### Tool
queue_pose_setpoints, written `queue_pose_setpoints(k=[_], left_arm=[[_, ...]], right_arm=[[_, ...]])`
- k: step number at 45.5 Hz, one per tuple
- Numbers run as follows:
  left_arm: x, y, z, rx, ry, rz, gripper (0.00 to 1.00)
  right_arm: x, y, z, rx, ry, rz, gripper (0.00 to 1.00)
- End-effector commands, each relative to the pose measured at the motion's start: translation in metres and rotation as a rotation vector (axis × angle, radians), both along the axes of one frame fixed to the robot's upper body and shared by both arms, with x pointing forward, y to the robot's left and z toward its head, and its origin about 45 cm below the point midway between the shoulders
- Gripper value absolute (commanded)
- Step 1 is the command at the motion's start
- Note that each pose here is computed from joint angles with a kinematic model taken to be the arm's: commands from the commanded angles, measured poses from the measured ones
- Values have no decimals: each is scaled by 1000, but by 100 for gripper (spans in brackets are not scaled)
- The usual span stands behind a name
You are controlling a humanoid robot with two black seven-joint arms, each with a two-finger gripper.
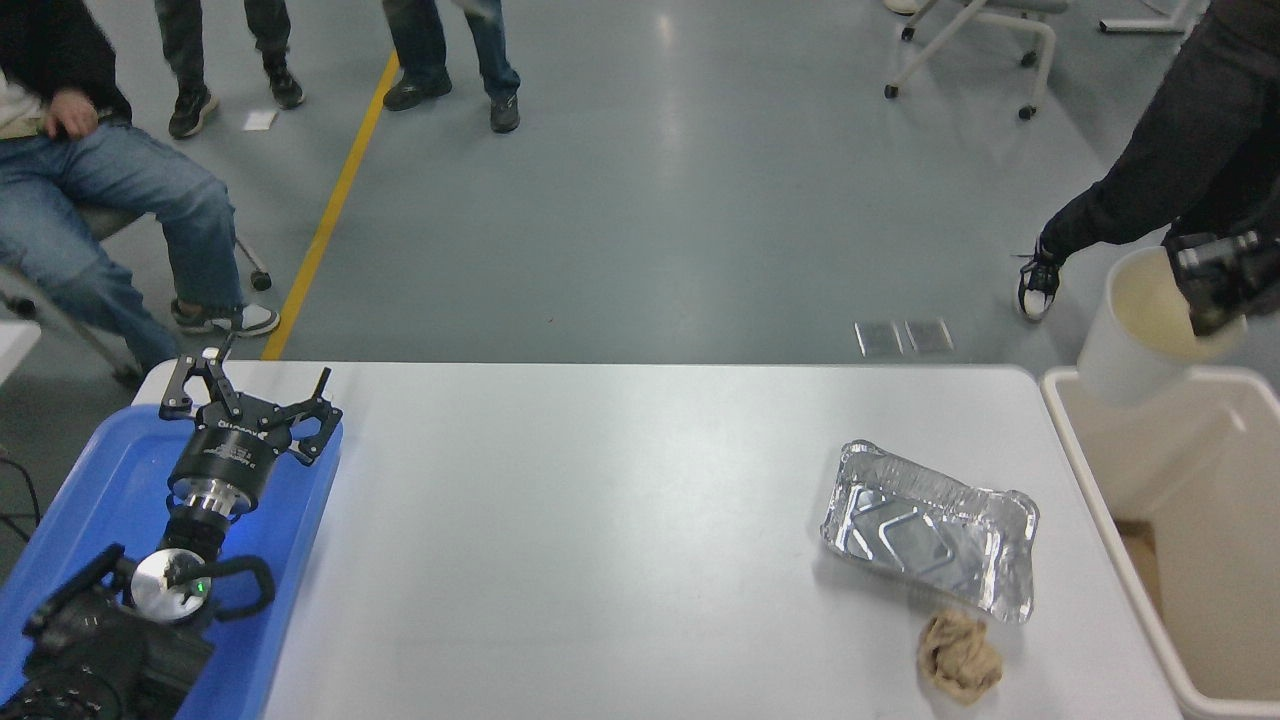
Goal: Pick up paper cup place in dustbin
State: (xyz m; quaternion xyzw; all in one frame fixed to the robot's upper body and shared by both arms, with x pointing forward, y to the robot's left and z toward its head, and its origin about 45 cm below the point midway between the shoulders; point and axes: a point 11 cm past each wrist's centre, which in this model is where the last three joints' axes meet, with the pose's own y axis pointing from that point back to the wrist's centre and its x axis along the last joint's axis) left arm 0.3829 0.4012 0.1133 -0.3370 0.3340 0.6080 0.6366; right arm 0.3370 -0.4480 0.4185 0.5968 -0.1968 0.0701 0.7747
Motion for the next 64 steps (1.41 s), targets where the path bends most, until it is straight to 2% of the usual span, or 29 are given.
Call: queue_pose_setpoints(k=[1,12,18,24,28,33,54,64], left_arm=[[0,0,0,-1,0,1,99],[0,0,0,0,0,0,99],[1,0,1,0,-1,0,99],[1,0,1,0,-1,0,99],[1,0,1,0,-1,0,99],[1,0,1,0,-1,0,99],[1,0,1,1,-2,-2,99],[1,0,1,1,-2,-2,99]], right_arm=[[-29,-126,-64,-101,-99,-177,0],[-49,-168,-175,-166,-179,-216,0],[-55,-163,-248,-135,-247,-286,0],[-57,-170,-287,-194,-323,-320,0],[-64,-159,-312,-165,-315,-339,0],[-67,-154,-319,-155,-303,-340,0],[-36,-142,-304,-127,-357,-323,0],[-33,-139,-304,-125,-361,-321,0]])
